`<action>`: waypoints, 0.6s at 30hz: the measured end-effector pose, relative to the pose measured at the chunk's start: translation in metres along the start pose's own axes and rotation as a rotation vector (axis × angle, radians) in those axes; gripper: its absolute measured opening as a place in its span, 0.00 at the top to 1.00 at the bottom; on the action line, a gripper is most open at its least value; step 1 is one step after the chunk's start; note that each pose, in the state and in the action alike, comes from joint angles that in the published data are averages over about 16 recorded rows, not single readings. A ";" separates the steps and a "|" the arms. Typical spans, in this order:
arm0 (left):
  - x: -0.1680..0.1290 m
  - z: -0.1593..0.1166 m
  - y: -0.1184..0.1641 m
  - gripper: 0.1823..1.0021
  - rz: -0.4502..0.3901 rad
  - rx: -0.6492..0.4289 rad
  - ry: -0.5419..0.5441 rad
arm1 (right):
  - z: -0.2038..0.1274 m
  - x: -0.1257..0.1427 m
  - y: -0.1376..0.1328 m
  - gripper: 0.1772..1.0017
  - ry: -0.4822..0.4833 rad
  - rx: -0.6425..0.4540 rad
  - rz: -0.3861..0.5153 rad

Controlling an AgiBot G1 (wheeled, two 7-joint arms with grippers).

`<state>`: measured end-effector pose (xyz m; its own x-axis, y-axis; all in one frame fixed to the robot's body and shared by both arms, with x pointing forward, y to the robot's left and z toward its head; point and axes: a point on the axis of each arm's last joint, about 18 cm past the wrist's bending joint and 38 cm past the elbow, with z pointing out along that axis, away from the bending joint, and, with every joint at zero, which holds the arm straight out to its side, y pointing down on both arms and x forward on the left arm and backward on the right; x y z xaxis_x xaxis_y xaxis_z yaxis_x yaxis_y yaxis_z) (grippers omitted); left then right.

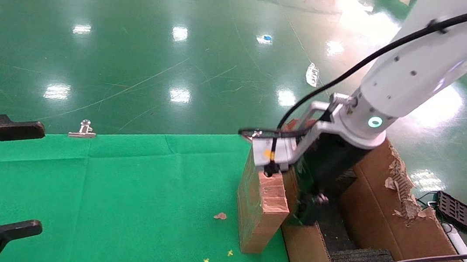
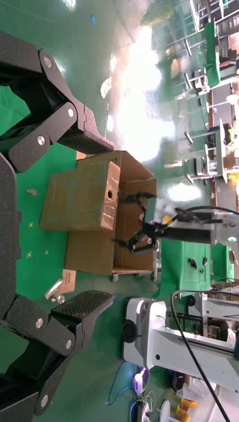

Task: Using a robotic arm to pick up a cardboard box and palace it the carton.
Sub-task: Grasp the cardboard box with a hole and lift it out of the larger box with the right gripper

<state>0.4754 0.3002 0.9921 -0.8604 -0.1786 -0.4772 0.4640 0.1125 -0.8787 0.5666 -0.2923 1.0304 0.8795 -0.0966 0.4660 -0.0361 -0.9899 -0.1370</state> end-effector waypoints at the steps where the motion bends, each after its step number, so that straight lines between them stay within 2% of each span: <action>1: 0.000 0.000 0.000 0.00 0.000 0.000 0.000 | 0.000 -0.001 0.000 0.00 -0.010 -0.009 0.007; 5: 0.000 0.000 0.000 0.00 0.000 0.000 0.000 | -0.003 0.000 0.001 0.00 -0.042 -0.026 0.058; 9: 0.000 0.000 0.000 0.00 0.000 0.000 0.000 | -0.009 0.008 0.004 0.00 -0.053 -0.001 0.168; 18: 0.000 0.000 0.000 0.00 0.000 0.000 0.000 | -0.020 0.040 0.014 0.00 -0.040 0.136 0.590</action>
<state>0.4754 0.3002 0.9921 -0.8604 -0.1786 -0.4772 0.4640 0.1125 -0.8787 0.5918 -0.3119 1.0647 0.7466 -0.6186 0.2448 -0.4641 -0.7480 -0.4745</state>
